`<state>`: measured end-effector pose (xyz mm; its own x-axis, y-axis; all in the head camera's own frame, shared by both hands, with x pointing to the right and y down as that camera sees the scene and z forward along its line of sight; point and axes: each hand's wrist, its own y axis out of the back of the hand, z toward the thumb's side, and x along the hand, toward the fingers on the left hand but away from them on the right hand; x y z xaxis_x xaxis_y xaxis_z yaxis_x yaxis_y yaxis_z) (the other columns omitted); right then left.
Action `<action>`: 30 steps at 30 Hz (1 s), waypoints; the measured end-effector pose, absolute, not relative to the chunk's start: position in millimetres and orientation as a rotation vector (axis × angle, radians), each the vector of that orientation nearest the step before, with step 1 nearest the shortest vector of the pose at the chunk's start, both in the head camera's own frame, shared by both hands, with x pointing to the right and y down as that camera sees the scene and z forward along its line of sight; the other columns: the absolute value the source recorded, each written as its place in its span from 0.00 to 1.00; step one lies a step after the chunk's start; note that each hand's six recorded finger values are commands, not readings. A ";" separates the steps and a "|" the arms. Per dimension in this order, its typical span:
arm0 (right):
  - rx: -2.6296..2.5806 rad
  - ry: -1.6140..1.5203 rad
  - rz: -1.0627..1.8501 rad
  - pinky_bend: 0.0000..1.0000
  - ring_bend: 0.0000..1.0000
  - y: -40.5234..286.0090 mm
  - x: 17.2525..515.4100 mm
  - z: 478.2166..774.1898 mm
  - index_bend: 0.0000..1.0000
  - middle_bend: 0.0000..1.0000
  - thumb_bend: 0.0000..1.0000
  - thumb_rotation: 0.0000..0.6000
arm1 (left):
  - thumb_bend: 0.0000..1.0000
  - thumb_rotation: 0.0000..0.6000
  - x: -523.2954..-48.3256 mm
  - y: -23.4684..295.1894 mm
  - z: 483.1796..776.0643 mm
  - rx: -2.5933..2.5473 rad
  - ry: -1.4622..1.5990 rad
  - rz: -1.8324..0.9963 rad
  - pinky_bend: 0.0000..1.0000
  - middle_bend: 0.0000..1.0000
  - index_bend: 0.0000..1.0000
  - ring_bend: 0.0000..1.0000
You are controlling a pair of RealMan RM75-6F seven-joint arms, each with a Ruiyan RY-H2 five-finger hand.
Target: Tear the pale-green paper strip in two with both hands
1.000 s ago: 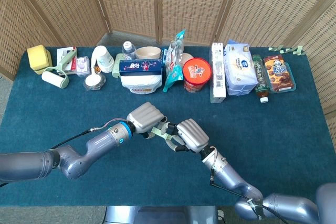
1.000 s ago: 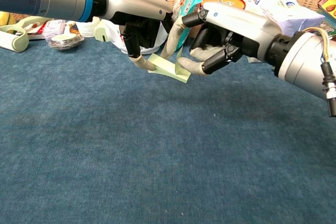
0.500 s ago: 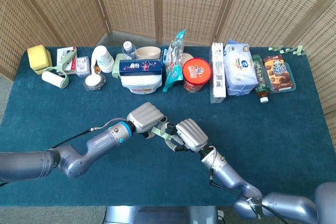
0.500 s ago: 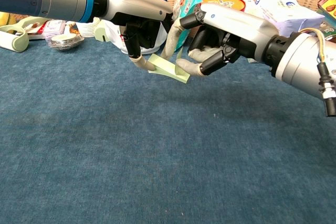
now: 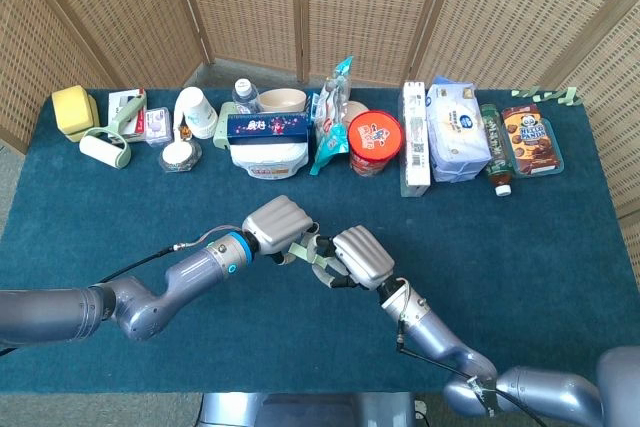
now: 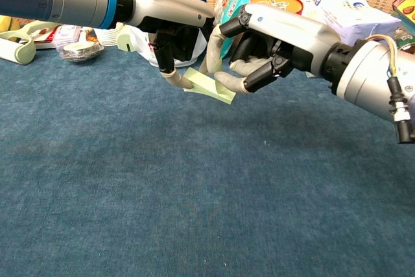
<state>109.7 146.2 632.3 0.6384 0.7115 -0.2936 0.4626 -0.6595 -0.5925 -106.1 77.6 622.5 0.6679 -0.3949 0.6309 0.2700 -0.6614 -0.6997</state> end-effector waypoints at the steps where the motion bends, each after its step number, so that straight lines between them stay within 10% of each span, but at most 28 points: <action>1: -2.390 -0.921 0.711 0.96 1.00 146.2 109.4 632.1 0.56 1.00 0.45 1.00 | 0.39 1.00 -106.0 77.5 622.4 -2.055 0.097 -1.022 1.00 1.00 0.64 1.00; 30: -2.384 -0.965 0.711 0.96 1.00 144.2 111.9 632.7 0.86 1.00 0.45 1.00 | 0.39 1.00 -107.1 76.8 624.6 -2.048 0.097 -1.027 1.00 1.00 0.64 1.00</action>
<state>111.9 144.2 632.7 0.6186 0.7323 -0.2847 0.4896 -0.6427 -0.5893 -107.1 76.8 624.6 0.6641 -0.3988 0.6324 0.2730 -0.6581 -0.7017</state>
